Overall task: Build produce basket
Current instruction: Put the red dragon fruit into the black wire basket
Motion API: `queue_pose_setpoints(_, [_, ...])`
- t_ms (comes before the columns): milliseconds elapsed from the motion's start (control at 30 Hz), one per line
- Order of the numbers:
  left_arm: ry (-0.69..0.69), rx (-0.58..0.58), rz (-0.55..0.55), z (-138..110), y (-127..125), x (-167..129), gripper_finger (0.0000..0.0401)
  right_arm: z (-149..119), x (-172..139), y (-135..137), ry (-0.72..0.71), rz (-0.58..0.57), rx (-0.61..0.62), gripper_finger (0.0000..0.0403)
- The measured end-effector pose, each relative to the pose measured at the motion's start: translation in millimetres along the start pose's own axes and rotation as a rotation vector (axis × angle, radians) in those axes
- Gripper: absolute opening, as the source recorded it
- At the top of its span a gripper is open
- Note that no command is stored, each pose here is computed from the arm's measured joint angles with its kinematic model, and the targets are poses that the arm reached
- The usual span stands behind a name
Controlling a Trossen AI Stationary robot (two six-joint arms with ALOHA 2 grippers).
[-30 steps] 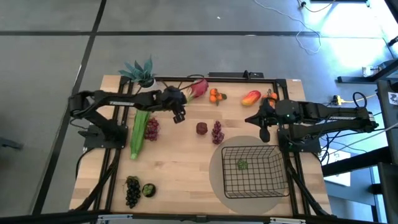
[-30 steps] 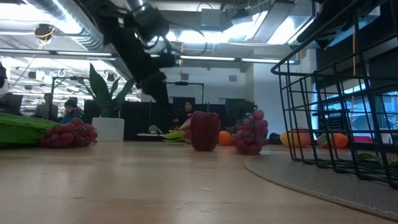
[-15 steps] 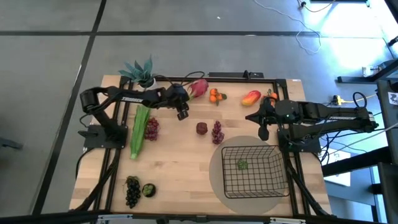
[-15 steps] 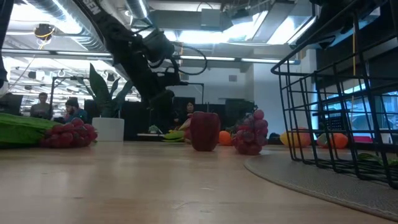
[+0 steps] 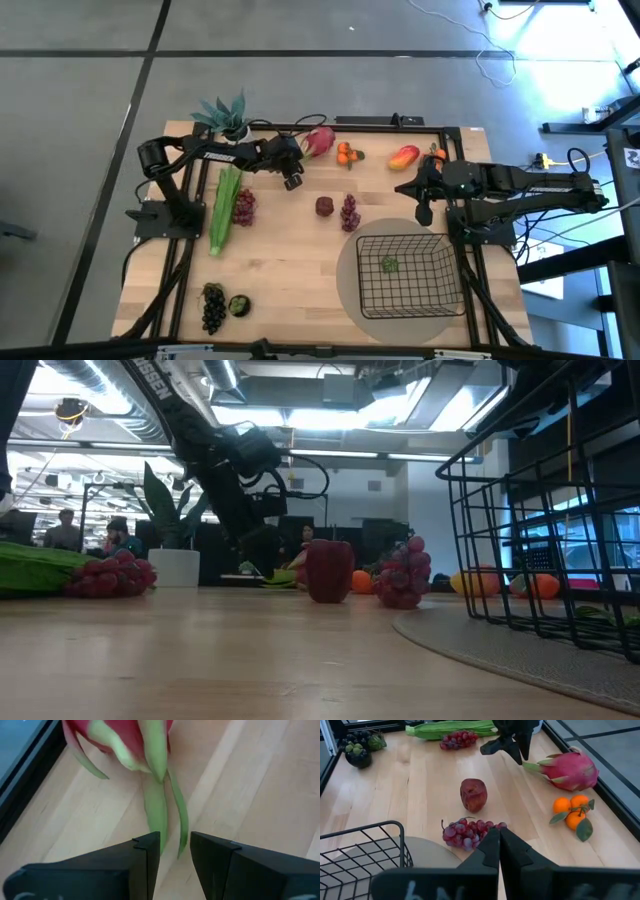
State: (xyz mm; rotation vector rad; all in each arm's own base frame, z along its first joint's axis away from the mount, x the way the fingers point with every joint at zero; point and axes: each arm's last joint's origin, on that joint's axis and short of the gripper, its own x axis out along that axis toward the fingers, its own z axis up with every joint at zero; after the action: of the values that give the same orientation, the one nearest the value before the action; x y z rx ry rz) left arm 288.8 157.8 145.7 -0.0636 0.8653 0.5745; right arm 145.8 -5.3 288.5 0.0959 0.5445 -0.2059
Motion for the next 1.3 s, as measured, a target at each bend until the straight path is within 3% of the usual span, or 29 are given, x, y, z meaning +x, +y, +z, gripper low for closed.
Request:
queue_pose_setpoints(400, [0.022, 0.03, -0.015, -6, -3, 10, 0.0093, 0, 0, -1, -0.003, -0.024, 0.002, 0.0])
queue_pose_setpoints(500, [0.015, 0.064, -0.014, -5, -3, 10, 0.0074, 0, 0, -1, -0.003, -0.024, 0.003, 0.0])
queue_pose_setpoints(667, [0.018, 0.058, -0.015, -5, -3, 9, 0.001, 0, 0, -1, -0.003, -0.024, 0.007, 0.0])
queue_pose_setpoints(833, [0.012, 0.041, -0.037, -3, -8, 6, 0.0002, 0, 0, -1, -0.003, -0.024, 0.007, 0.0])
queue_pose_setpoints(1033, [0.001, 0.079, -0.083, 10, -19, -15, 0.0001, 0, 0, -1, -0.004, -0.024, 0.006, 0.0])
queue_pose_setpoints(1300, [0.034, 0.127, -0.14, 50, -28, -49, 0.0, 1, 0, -1, -0.011, -0.022, 0.007, 0.0])
